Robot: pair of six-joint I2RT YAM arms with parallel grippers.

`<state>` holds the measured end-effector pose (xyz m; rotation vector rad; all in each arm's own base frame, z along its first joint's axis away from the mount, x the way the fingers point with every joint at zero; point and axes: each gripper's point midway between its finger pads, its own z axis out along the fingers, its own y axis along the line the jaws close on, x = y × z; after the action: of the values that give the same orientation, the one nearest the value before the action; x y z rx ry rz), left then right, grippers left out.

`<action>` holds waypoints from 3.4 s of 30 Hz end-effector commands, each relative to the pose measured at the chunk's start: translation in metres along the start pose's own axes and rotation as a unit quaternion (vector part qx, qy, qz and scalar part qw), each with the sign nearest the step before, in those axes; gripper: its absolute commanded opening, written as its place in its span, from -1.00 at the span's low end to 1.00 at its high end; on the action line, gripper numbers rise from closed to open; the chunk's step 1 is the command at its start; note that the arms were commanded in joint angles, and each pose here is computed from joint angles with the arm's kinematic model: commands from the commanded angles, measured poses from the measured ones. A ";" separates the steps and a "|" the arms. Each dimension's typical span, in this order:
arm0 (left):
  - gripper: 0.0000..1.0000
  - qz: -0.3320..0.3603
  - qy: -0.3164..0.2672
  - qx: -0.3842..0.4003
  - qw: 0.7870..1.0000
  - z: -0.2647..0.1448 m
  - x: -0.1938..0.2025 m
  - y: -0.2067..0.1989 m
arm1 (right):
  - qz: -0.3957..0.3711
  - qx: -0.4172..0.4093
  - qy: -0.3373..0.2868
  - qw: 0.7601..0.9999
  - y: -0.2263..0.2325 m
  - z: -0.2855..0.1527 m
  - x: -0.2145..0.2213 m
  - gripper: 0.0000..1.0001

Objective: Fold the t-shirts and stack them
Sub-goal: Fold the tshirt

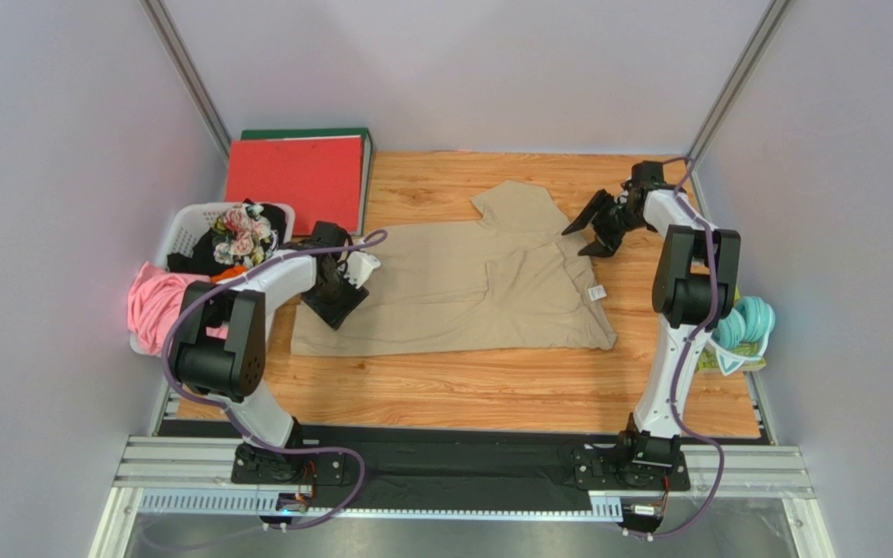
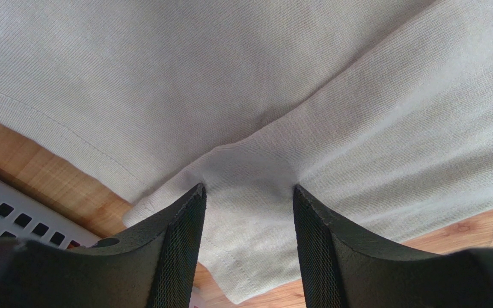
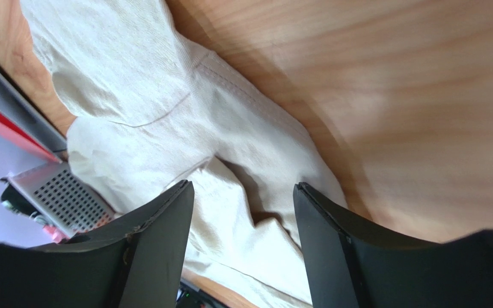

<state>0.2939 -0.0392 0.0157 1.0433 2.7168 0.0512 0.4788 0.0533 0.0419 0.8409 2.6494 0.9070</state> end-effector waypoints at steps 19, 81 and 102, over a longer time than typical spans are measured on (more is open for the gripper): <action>0.18 0.007 -0.006 0.009 1.000 0.005 0.001 -0.001 | 0.006 -0.005 0.013 1.000 -0.003 -0.027 0.099 0.15; 0.19 -0.042 -0.030 0.041 0.998 -0.004 0.008 0.008 | 0.073 0.128 -0.007 0.989 -0.037 -0.029 0.170 0.10; 0.19 -0.019 -0.037 0.066 0.997 -0.006 0.012 -0.003 | 0.125 0.222 -0.050 0.966 -0.112 -0.074 0.147 0.08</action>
<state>0.2874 -0.0282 0.0160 0.9611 2.7403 -0.1125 0.2852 0.0496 0.0234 1.3000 2.7573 0.3156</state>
